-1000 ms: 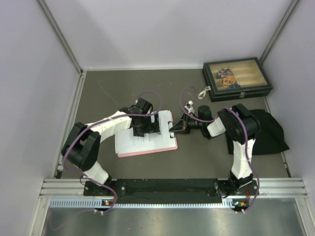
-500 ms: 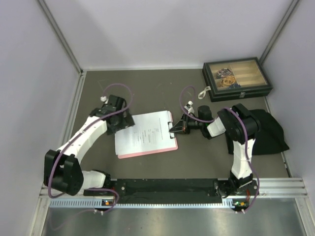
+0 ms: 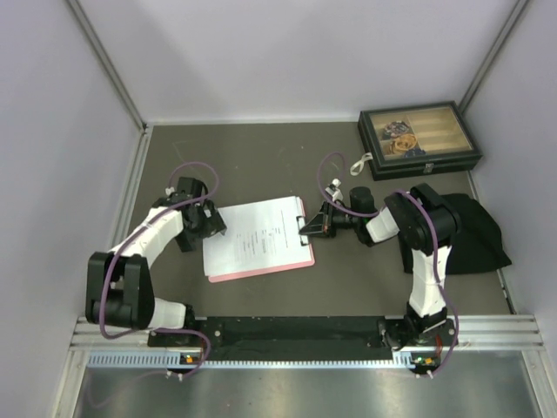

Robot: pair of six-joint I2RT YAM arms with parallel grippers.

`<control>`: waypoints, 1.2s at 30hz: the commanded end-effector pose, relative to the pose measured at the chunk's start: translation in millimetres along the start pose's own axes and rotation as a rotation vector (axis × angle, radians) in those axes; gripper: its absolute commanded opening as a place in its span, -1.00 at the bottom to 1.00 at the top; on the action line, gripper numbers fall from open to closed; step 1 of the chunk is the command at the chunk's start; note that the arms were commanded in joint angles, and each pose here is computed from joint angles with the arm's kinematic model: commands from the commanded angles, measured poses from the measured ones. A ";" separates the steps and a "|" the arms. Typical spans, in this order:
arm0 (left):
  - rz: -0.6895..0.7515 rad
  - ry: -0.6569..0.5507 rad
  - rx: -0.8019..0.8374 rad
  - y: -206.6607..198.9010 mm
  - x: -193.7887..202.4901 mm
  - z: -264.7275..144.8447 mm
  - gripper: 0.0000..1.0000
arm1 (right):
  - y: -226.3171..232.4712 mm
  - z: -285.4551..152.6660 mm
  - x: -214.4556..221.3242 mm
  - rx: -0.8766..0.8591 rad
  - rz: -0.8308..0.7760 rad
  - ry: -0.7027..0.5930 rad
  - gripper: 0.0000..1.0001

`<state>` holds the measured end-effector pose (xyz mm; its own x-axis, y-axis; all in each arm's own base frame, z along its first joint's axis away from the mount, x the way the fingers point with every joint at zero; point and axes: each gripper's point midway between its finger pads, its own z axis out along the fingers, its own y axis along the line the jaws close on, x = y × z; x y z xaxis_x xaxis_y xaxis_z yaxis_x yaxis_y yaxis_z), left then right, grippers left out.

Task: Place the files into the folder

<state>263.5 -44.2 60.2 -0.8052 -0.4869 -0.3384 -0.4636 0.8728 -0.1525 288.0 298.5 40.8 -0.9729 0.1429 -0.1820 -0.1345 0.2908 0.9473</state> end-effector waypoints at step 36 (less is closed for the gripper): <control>0.012 0.147 0.146 -39.8 33.8 42.8 0.97 | 43.2 -5.1 -8.6 -0.192 -0.080 -0.021 -1.00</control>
<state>269.2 -80.6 26.1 -0.8577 -0.4532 -0.2428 -0.3961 0.8835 -0.2501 301.8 295.9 58.5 -0.9615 0.2013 -0.1870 -0.1469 0.1985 0.9690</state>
